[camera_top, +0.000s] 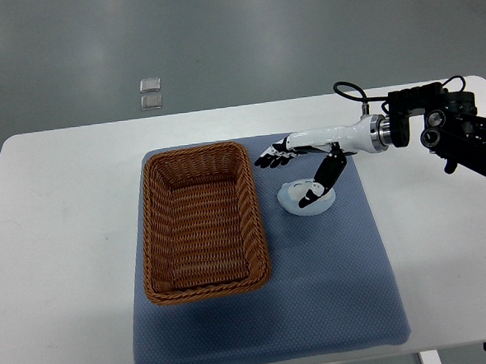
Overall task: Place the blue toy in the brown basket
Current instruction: 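Lower the right hand over the white-blue plush toy, then close the right hand fingers around the plush toy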
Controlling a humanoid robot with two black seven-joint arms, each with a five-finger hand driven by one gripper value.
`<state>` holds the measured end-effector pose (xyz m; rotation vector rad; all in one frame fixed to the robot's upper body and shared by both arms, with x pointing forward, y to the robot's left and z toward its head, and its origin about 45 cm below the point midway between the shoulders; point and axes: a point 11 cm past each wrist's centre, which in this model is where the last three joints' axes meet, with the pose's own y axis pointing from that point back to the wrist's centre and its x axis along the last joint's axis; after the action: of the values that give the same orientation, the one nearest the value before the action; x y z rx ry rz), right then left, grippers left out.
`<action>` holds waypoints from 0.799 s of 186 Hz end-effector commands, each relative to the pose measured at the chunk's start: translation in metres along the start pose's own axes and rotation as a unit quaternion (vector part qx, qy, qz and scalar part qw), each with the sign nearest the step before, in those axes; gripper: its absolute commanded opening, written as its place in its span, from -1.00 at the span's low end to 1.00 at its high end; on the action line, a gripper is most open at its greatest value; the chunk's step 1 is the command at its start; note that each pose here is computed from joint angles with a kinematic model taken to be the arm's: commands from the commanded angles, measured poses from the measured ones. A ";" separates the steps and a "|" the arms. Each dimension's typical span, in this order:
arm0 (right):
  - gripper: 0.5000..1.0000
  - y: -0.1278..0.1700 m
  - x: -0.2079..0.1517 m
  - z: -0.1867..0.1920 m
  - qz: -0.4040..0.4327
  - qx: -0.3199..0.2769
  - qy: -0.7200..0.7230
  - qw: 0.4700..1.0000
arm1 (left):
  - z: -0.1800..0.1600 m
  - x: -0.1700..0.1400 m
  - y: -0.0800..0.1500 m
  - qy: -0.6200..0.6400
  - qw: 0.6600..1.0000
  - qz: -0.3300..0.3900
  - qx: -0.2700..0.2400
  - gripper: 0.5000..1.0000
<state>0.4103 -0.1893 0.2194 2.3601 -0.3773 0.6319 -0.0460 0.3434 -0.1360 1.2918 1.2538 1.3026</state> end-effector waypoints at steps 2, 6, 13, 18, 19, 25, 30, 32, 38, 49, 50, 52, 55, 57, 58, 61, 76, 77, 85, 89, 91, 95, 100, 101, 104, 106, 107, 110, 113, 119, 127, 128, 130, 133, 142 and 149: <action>0.64 -0.005 -0.014 0.017 0.020 -0.028 0.033 0.999 | 0.000 0.000 0.000 0.000 1.000 0.000 0.000 1.00; 0.64 -0.005 -0.016 0.020 0.025 -0.032 0.038 0.998 | 0.000 0.000 0.000 0.000 1.000 0.000 0.000 1.00; 0.64 -0.005 -0.016 0.022 0.032 -0.035 0.043 0.998 | 0.000 0.000 0.000 0.000 1.000 0.000 0.000 1.00; 0.64 -0.005 -0.018 0.024 0.037 -0.038 0.045 0.998 | 0.000 0.000 0.000 0.000 1.000 0.000 0.000 1.00; 0.64 -0.005 -0.018 0.024 0.037 -0.038 0.045 0.998 | 0.000 0.000 0.000 0.000 1.000 0.000 0.000 1.00; 0.64 -0.006 -0.020 0.027 0.040 -0.041 0.048 0.997 | 0.000 0.000 0.000 0.000 1.000 0.000 0.000 1.00; 0.64 -0.005 -0.024 0.030 0.042 -0.043 0.047 0.997 | 0.000 0.000 0.000 0.000 1.000 0.000 0.000 1.00; 0.64 -0.006 -0.025 0.030 0.042 -0.043 0.047 0.997 | 0.000 0.000 0.000 0.000 1.000 0.000 0.000 1.00; 0.64 -0.007 -0.026 0.031 0.045 -0.043 0.047 0.997 | 0.000 0.000 0.000 0.000 1.000 0.000 0.000 1.00; 0.63 -0.008 -0.029 0.033 0.051 -0.044 0.047 0.997 | 0.000 0.000 0.000 0.000 1.000 0.000 0.000 1.00; 0.63 -0.008 -0.029 0.033 0.051 -0.044 0.047 0.997 | 0.000 0.000 0.000 0.000 1.000 0.000 0.000 1.00; 0.63 -0.009 -0.030 0.033 0.052 -0.043 0.047 0.997 | 0.000 0.000 0.000 0.000 1.000 0.000 0.000 1.00; 0.63 -0.010 -0.031 0.033 0.054 -0.043 0.047 0.997 | 0.000 0.000 0.000 0.000 1.000 0.000 0.000 1.00; 0.62 -0.010 -0.031 0.033 0.056 -0.042 0.047 0.996 | 0.000 0.000 0.000 0.000 1.000 0.000 0.000 1.00; 0.62 -0.010 -0.031 0.033 0.056 -0.042 0.047 0.996 | 0.000 0.000 0.000 0.000 1.000 0.000 0.000 1.00; 0.61 -0.011 -0.032 0.034 0.058 -0.042 0.047 0.996 | 0.000 0.000 0.000 0.000 1.000 0.000 0.000 1.00; 0.51 -0.011 -0.031 0.035 0.070 -0.043 0.048 0.995 | 0.000 0.000 0.000 0.000 1.000 0.000 0.000 1.00; 0.47 -0.011 -0.031 0.035 0.070 -0.044 0.048 0.995 | 0.000 0.000 0.000 0.000 1.000 0.000 0.000 1.00; 0.28 -0.011 -0.032 0.036 0.071 -0.045 0.048 0.995 | 0.000 0.000 0.000 0.000 1.000 0.000 0.000 1.00; 0.24 -0.011 -0.032 0.036 0.071 -0.045 0.048 0.995 | 0.000 0.000 0.000 0.000 1.000 0.000 0.000 1.00; 0.21 -0.011 -0.031 0.036 0.071 -0.045 0.048 0.995 | 0.000 0.000 0.000 0.000 1.000 0.000 0.000 1.00; 0.14 -0.011 -0.032 0.036 0.071 -0.045 0.048 0.995 | 0.000 0.000 0.000 0.000 1.000 0.000 0.000 1.00; -0.02 -0.011 -0.032 0.037 0.071 -0.045 0.049 0.995 | 0.000 0.000 0.000 0.000 1.000 0.000 0.000 1.00; -0.02 -0.011 -0.032 0.037 0.071 -0.045 0.049 0.995 | 0.000 0.000 0.000 0.000 1.000 0.000 0.000 1.00; -0.14 -0.011 -0.032 0.037 0.072 -0.045 0.050 0.995 | 0.000 0.000 0.000 0.000 1.000 0.000 0.000 1.00; -0.19 -0.011 -0.032 0.037 0.072 -0.046 0.050 0.995 | 0.000 0.000 0.000 0.000 1.000 0.000 0.000 1.00; -0.19 -0.011 -0.032 0.037 0.072 -0.046 0.050 0.995 | 0.000 0.000 0.000 0.000 1.000 0.000 0.000 1.00; -0.31 -0.010 -0.031 0.037 0.074 -0.047 0.052 0.995 | 0.000 0.000 0.000 0.000 1.000 0.000 0.000 1.00; -0.37 -0.011 -0.032 0.038 0.074 -0.046 0.053 0.995 | 0.000 0.000 0.000 0.000 1.000 0.000 0.000 1.00; -0.51 -0.011 -0.033 0.039 0.073 -0.048 0.054 0.995 | 0.000 0.000 0.000 0.000 1.000 0.000 0.000 1.00; -0.70 -0.011 -0.033 0.040 0.075 -0.050 0.057 0.994 | 0.000 0.000 0.000 0.000 1.000 0.000 0.000 1.00; -0.76 -0.011 -0.034 0.040 0.075 -0.050 0.058 0.994 | 0.000 0.000 0.000 0.000 1.000 0.000 0.000 1.00; -0.82 -0.010 -0.034 0.040 0.075 -0.051 0.058 0.994 | 0.000 0.000 0.000 0.000 1.000 0.000 0.000 1.00; -0.88 -0.010 -0.033 0.040 0.076 -0.050 0.059 0.994 | 0.000 0.000 0.000 0.000 1.000 0.000 0.000 1.00; -1.00 -0.009 -0.032 0.041 0.079 -0.050 0.060 0.994 | 0.000 0.000 0.000 0.000 1.000 0.000 0.000 1.00; -1.00 -0.008 -0.030 0.041 0.083 -0.049 0.060 0.993 | 0.000 0.000 0.000 0.000 1.000 0.000 0.000 1.00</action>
<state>0.4005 -0.2045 0.1701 2.2045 -0.5270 0.7983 -0.0460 0.3435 -0.1360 1.2920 1.2530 1.3026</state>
